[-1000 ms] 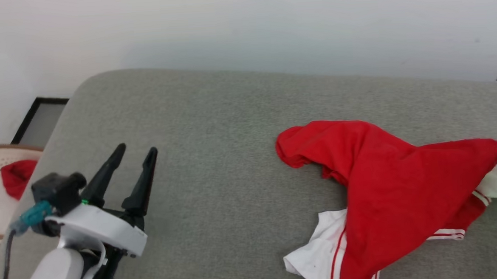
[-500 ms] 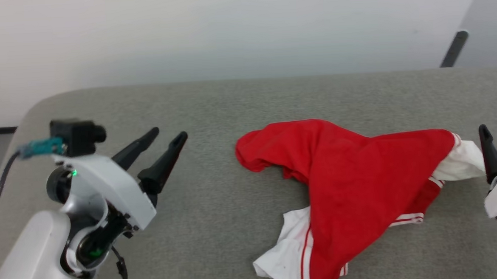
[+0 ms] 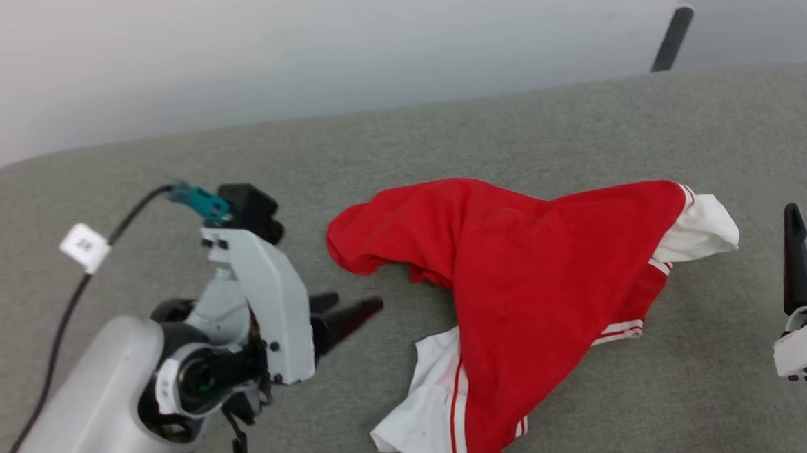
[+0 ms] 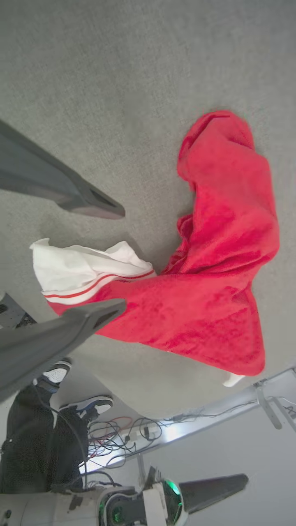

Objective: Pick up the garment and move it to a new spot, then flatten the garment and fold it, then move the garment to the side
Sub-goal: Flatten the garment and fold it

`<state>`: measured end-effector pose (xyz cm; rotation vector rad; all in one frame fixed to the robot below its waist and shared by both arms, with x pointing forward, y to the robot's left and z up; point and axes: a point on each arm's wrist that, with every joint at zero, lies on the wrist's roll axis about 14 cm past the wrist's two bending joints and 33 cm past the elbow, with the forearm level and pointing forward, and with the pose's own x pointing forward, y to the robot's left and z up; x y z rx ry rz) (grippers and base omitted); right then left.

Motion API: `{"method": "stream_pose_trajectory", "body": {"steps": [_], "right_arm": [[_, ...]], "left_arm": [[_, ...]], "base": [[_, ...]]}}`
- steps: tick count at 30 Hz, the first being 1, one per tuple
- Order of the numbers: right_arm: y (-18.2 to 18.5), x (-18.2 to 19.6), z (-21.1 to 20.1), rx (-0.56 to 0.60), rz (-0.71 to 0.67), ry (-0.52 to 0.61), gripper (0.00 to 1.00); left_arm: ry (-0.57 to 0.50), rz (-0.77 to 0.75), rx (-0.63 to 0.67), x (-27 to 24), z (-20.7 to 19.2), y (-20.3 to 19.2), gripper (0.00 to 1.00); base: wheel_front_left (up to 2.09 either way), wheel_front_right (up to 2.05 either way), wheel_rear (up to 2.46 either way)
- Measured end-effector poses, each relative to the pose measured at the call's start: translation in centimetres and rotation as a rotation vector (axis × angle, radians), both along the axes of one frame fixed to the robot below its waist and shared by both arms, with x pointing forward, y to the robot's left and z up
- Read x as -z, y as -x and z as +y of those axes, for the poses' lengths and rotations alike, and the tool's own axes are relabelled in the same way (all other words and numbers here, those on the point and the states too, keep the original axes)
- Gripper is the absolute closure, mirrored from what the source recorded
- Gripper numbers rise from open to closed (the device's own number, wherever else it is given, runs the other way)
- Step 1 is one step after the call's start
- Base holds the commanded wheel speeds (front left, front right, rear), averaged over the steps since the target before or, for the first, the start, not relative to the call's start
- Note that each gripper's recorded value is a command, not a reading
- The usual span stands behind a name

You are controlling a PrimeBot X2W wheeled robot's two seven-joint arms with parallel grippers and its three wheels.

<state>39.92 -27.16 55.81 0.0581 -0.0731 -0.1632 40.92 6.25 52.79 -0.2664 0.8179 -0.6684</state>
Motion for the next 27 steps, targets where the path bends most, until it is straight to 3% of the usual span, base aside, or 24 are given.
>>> {"method": "stream_pose_trajectory", "body": {"steps": [9, 27], "right_arm": [[0.7, 1.0, -1.3, 0.057, 0.008, -0.007, 0.00], [0.7, 2.5, -3.3, 0.124, 0.021, -0.003, 0.00]], "left_arm": [[-0.081, 0.188, 0.122, 4.4, -2.5, 1.8, 0.00], [-0.155, 0.336, 0.178, 11.6, -3.9, 0.6, 0.00]], "base": [[0.00, 0.00, 0.00], [0.00, 0.00, 0.00]]}}
